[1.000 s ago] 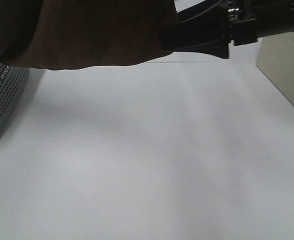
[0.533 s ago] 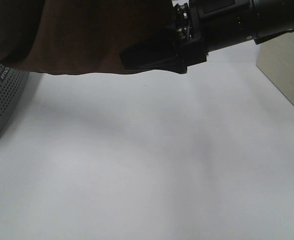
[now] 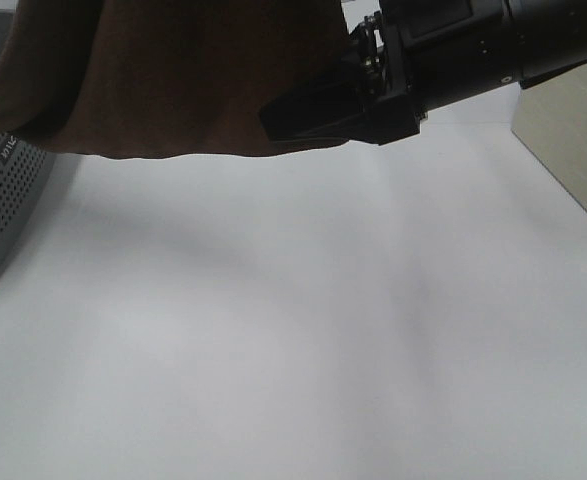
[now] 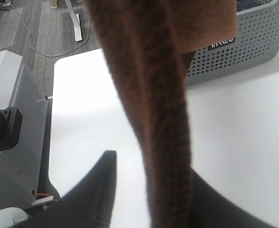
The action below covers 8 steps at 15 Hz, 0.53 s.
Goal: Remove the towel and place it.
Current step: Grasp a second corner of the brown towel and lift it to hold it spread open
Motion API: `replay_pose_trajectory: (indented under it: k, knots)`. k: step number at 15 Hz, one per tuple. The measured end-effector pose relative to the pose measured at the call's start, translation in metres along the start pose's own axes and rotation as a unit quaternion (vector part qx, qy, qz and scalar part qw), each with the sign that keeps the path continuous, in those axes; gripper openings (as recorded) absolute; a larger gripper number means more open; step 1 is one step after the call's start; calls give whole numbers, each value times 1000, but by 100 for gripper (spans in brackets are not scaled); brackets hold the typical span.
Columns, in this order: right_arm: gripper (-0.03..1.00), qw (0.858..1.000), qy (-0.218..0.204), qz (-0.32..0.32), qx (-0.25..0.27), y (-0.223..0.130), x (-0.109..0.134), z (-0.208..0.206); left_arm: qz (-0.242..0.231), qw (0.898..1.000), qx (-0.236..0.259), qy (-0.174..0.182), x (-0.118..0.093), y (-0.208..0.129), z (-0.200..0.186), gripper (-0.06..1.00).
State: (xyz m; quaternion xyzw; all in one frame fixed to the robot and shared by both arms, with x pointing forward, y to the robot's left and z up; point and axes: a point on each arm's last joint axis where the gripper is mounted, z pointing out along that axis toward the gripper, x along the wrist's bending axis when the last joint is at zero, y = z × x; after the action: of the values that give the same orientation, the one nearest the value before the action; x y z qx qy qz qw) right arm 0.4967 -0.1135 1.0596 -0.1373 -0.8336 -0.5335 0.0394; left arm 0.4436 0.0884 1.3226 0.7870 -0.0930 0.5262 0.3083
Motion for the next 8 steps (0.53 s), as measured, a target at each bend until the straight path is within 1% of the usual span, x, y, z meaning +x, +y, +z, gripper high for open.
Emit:
replay_pose_trajectory:
  k: [3,5,6,8]
  knots:
    - [3,1000,-2,-2,1,1,1,-2,3,1000,5,1,0,-1,0,0]
    - [1,1000,3,8,9,3,2,-2,-3,1000,10,-4,-1,-2,0,0]
    - [1,999,8,30,11,6,3,-3,-14,1000,15,-10,-2,-3,0,0]
    - [1,995,-1,101,16,14,4,-8,-42,999,22,-18,-3,-4,0,0]
